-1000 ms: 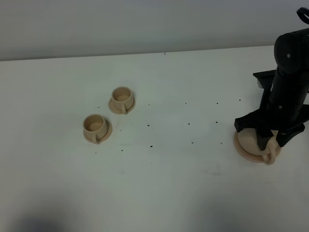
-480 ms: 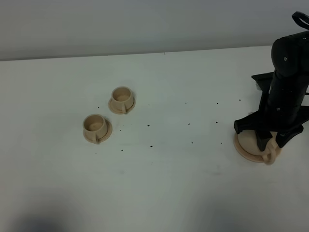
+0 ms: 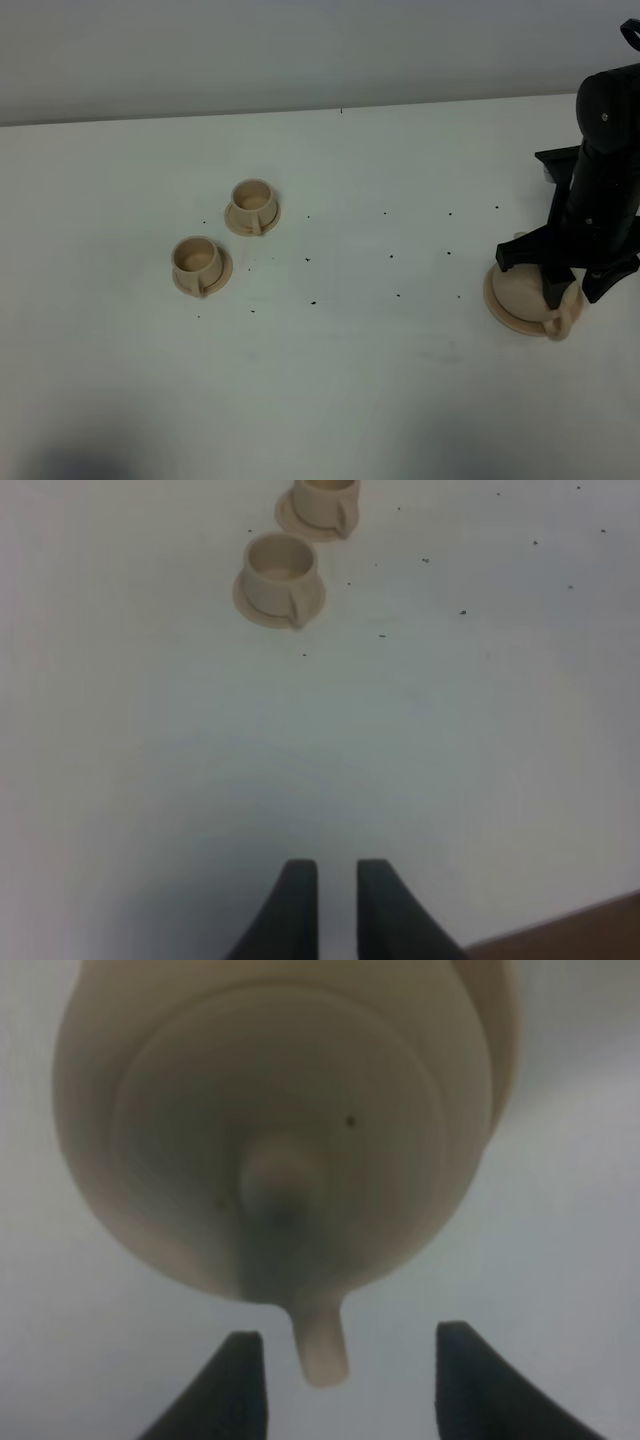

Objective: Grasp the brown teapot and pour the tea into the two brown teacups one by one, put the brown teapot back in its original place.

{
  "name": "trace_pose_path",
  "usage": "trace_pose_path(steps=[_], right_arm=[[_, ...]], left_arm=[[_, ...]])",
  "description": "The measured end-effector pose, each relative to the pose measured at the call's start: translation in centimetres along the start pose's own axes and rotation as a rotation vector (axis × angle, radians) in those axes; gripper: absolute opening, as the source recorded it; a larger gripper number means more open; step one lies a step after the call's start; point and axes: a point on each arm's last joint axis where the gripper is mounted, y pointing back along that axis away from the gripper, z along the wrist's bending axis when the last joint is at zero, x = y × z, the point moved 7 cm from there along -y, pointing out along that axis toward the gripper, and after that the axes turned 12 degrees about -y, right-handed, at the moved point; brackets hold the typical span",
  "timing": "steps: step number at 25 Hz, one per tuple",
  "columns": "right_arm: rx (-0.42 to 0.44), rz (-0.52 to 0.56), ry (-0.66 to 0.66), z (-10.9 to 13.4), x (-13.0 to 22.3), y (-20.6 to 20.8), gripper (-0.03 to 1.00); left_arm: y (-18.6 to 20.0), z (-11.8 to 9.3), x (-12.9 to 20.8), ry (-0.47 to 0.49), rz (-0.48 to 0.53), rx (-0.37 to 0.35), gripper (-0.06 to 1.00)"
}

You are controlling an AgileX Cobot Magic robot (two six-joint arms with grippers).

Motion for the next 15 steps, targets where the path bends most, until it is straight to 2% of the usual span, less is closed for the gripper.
trace_pose_path(steps=[15], right_arm=[[-0.036, 0.013, 0.144, 0.56, 0.25, 0.02, 0.44]], left_arm=[[0.00, 0.00, 0.00, 0.000, 0.000, 0.000, 0.14]])
